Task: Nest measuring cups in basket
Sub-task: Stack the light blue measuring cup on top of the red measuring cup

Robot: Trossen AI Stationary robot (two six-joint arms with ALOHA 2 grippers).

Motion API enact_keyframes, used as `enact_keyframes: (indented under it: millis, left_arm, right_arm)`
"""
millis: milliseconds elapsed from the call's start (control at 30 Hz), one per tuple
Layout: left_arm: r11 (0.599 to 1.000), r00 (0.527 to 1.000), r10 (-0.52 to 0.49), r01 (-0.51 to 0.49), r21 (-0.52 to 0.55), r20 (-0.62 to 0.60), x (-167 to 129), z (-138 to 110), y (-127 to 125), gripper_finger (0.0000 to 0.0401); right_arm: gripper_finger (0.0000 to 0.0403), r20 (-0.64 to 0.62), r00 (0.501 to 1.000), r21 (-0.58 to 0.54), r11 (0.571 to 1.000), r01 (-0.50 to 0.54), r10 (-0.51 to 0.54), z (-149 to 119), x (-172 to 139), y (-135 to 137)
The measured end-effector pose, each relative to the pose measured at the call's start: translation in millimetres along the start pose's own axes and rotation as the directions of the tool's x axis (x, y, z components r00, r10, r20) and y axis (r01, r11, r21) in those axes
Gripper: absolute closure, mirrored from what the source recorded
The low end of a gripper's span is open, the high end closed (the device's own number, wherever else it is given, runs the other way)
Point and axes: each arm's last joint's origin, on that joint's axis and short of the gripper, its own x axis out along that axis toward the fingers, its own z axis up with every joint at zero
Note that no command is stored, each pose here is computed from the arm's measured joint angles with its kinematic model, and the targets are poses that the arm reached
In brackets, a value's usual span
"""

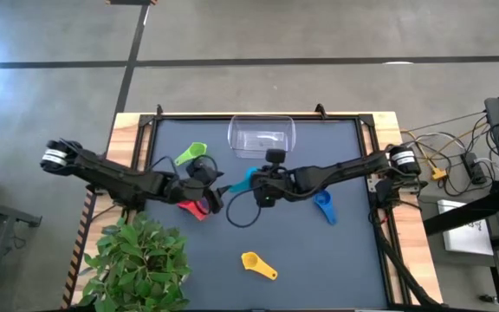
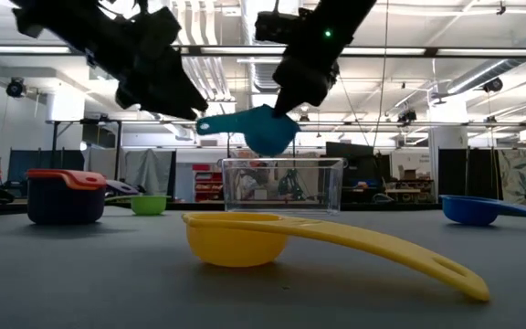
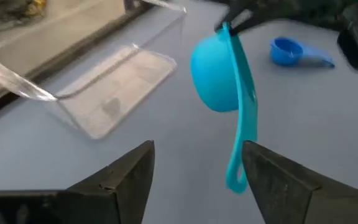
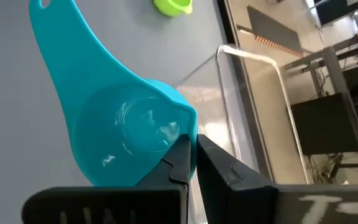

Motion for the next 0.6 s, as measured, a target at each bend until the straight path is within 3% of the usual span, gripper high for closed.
enact_keyframes:
  millis: [167,300,467,600]
  left_arm:
    - [0.997,0.997,-0.068,0.068,0.022,-0.019,14.5,1.6,-2.4,0.0184]
    - [0.991,0.992,-0.128,0.128,0.037,-0.016,19.9,2.4,-4.6,0.0216]
    - [0.981,0.988,-0.151,0.154,0.114,-0.037,23.5,-0.7,-6.6,0.0307]
    - [0.975,0.981,-0.185,0.191,0.114,-0.056,25.8,-2.6,-8.1,0.0388]
  right_arm:
    - [0.0394,0.024,1.000,0.000,1.000,0.003,-0.003,2.6,-1.3,-1.6]
    - [0.0394,0.021,1.000,-0.002,1.000,0.002,-0.002,2.2,-1.1,-1.4]
    - [0.0394,0.026,1.000,-0.005,1.000,0.003,-0.003,2.6,-1.0,-1.6]
    - [0.0394,0.033,0.999,-0.022,1.000,0.005,-0.004,3.5,-1.0,-1.7]
